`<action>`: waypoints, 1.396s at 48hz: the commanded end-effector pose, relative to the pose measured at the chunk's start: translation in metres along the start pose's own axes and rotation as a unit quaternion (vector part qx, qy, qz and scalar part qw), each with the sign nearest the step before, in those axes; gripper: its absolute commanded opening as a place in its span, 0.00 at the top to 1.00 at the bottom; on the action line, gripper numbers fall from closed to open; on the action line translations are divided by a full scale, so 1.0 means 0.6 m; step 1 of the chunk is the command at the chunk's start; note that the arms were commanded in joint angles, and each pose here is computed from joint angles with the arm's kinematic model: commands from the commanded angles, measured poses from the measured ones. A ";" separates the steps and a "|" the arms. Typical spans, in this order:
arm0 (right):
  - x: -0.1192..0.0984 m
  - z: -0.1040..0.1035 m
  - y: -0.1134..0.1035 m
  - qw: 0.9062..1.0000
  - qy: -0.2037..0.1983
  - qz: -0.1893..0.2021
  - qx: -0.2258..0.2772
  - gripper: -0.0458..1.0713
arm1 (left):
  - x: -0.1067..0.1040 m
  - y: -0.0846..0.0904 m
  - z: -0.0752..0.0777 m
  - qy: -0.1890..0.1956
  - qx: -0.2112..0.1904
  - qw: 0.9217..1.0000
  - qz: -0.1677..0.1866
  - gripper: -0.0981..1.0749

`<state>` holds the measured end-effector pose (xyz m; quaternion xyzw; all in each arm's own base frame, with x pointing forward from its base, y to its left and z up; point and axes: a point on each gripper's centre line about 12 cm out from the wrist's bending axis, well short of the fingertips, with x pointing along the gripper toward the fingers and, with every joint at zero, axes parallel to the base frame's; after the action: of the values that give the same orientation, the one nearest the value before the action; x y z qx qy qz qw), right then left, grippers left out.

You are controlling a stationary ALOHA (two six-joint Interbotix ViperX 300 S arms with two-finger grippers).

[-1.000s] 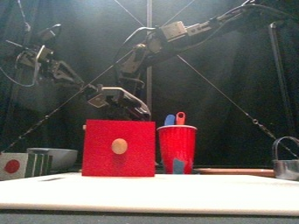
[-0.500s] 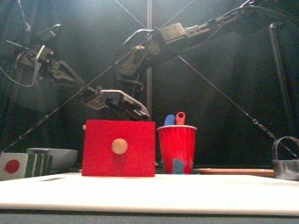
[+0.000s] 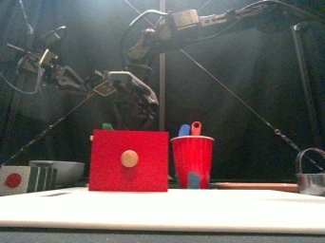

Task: Place carrot on cutting board

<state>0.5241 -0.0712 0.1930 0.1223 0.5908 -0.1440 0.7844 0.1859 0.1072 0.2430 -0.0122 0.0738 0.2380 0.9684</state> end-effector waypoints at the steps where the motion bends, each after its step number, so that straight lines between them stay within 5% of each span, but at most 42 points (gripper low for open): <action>1: -0.084 0.021 -0.003 0.999 -0.044 0.008 0.003 0.30 | 0.002 0.001 0.009 -0.008 0.000 1.000 0.001 0.32; 23: -0.204 0.032 0.005 0.996 -0.091 -0.019 -0.013 0.30 | 0.002 0.002 0.009 -0.008 -0.006 1.000 0.002 0.32; 42: -0.285 -0.041 0.029 0.998 -0.058 -0.019 0.026 0.30 | 0.002 0.002 0.013 -0.012 -0.014 1.000 0.004 0.32; 60: -0.214 -0.174 0.070 0.986 0.015 -0.026 0.165 0.30 | 0.002 -0.001 0.011 -0.011 -0.018 1.000 0.000 0.32; 67: -0.159 -0.210 0.100 0.975 0.018 0.013 0.220 0.30 | 0.002 -0.004 0.011 -0.010 -0.017 1.000 -0.004 0.32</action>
<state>0.4135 0.0296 0.2460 0.2665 0.5857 -0.2728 0.7152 0.1864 0.1064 0.2434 -0.0291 0.0682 0.2393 0.9681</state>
